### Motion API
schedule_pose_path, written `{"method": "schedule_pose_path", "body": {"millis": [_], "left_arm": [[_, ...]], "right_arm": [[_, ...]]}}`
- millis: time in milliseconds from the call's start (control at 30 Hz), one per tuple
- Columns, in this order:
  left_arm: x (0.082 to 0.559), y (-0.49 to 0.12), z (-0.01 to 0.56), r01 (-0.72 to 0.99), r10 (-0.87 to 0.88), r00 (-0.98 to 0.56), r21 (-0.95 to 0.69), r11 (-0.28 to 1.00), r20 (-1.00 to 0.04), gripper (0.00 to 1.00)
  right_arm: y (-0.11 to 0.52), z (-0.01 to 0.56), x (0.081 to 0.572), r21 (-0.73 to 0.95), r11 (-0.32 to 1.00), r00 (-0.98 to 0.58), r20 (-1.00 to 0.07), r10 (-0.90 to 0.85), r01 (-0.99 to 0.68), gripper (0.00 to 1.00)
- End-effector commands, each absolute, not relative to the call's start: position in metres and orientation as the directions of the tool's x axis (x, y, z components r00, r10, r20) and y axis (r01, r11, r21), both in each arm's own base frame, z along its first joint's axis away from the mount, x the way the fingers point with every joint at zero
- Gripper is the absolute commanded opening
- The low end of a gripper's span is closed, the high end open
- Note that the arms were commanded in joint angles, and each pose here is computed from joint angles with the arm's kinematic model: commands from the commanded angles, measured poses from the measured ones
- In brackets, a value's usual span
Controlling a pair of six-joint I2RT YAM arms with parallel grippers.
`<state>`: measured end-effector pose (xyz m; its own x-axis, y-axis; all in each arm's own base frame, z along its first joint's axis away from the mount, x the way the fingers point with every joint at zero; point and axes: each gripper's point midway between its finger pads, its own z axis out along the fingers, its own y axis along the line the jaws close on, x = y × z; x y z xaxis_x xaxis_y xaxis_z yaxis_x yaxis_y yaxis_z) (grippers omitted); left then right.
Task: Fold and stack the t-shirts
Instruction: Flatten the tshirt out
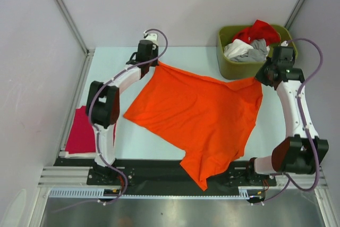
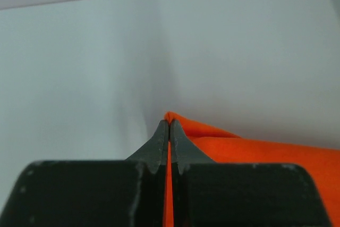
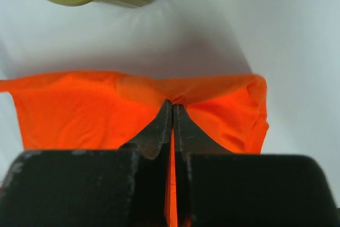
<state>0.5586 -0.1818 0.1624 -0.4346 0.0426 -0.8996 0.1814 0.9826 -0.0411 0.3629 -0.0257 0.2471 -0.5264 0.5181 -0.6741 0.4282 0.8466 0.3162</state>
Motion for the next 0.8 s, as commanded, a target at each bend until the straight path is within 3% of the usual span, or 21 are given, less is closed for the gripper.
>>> {"method": "schedule_pose_path", "body": {"millis": [0, 333, 600, 767], "left_arm": [[0.592, -0.188, 0.201, 0.189, -0.034, -0.323, -0.1, 0.977, -0.946, 0.0], [0.61, -0.151, 0.2, 0.14, -0.134, -0.347, -0.192, 0.971, -0.928, 0.0], [0.591, -0.148, 0.332, 0.225, -0.182, -0.171, -0.218, 0.95, -0.968, 0.0], [0.553, -0.149, 0.41, 0.291, -0.23, -0.069, -0.24, 0.926, -0.971, 0.0]], "right_arm": [[-0.034, 0.276, 0.392, 0.313, 0.869, -0.456, -0.754, 0.472, 0.383, 0.0], [-0.024, 0.25, 0.423, 0.359, 0.852, -0.5, -0.696, 0.516, 0.381, 0.0], [-0.005, 0.344, 0.441, 0.429, 0.874, -0.366, -0.794, 0.486, 0.228, 0.0], [0.005, 0.424, 0.411, 0.489, 0.862, -0.212, -0.836, 0.507, 0.135, 0.0]]}}
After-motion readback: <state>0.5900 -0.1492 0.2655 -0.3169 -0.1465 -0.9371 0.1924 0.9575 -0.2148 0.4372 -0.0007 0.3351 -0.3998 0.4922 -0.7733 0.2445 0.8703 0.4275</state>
